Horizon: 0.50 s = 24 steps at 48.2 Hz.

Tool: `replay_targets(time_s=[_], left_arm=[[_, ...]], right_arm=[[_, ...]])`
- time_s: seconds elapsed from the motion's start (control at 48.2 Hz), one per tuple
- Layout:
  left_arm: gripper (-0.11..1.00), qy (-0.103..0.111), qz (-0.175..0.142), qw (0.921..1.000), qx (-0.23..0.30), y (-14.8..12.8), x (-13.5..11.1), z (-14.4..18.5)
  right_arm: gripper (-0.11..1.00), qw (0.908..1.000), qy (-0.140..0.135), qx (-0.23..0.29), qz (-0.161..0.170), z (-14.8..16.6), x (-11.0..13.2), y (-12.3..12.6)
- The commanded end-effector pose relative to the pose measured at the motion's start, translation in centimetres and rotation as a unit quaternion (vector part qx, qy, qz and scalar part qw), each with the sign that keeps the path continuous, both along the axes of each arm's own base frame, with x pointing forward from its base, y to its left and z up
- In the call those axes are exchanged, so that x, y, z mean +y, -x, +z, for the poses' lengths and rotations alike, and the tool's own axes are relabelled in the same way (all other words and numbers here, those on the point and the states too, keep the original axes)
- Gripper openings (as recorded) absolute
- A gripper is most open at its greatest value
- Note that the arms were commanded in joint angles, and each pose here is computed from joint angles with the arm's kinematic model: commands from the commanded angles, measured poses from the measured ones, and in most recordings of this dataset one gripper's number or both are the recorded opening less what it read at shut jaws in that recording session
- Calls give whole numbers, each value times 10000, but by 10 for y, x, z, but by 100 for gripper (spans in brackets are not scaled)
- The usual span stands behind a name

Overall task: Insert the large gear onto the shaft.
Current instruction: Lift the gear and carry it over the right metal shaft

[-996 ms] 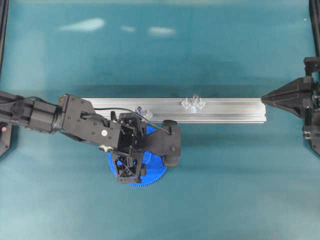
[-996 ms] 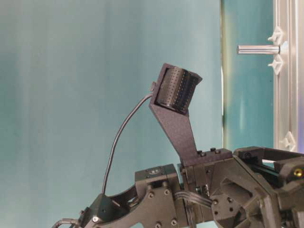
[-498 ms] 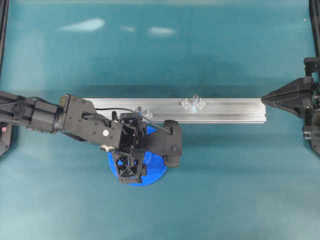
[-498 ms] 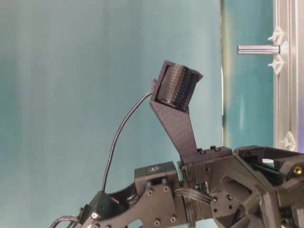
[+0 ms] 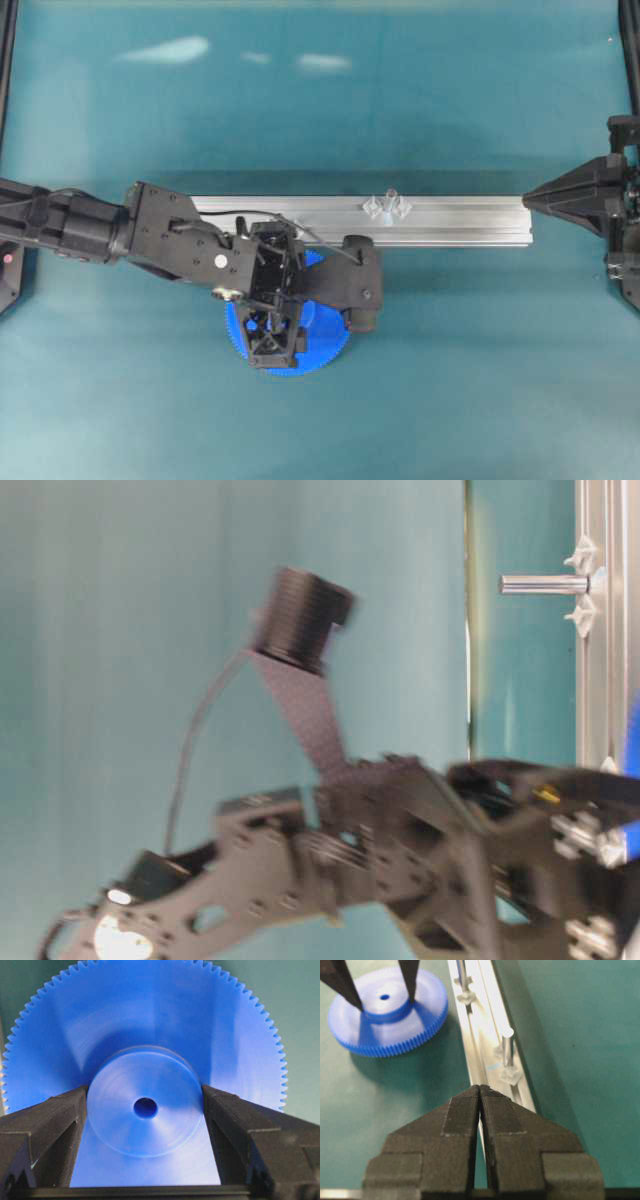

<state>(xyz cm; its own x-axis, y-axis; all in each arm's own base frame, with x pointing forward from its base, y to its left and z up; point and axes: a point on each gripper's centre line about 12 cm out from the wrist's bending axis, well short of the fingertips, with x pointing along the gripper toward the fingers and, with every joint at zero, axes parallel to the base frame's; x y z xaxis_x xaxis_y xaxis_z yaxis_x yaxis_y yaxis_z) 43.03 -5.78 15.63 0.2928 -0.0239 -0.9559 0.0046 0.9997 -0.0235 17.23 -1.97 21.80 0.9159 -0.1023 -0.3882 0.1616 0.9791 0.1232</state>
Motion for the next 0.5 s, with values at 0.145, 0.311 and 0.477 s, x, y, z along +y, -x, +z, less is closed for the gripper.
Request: replay_targets(time_s=[0.145, 0.311, 0.477], left_arm=[[76, -17, -178, 9993, -317, -9, -1, 48], [76, -123, -403, 9983, -409, -16, 4, 66], [76, -215, -474, 9980, -358, -21, 18, 84]], right_arm=[[9, 10000, -29, -50, -32, 3, -1, -2], [9, 10000, -29, -50, -32, 3, -1, -1], [9, 10000, -29, -50, -33, 2, -1, -1]])
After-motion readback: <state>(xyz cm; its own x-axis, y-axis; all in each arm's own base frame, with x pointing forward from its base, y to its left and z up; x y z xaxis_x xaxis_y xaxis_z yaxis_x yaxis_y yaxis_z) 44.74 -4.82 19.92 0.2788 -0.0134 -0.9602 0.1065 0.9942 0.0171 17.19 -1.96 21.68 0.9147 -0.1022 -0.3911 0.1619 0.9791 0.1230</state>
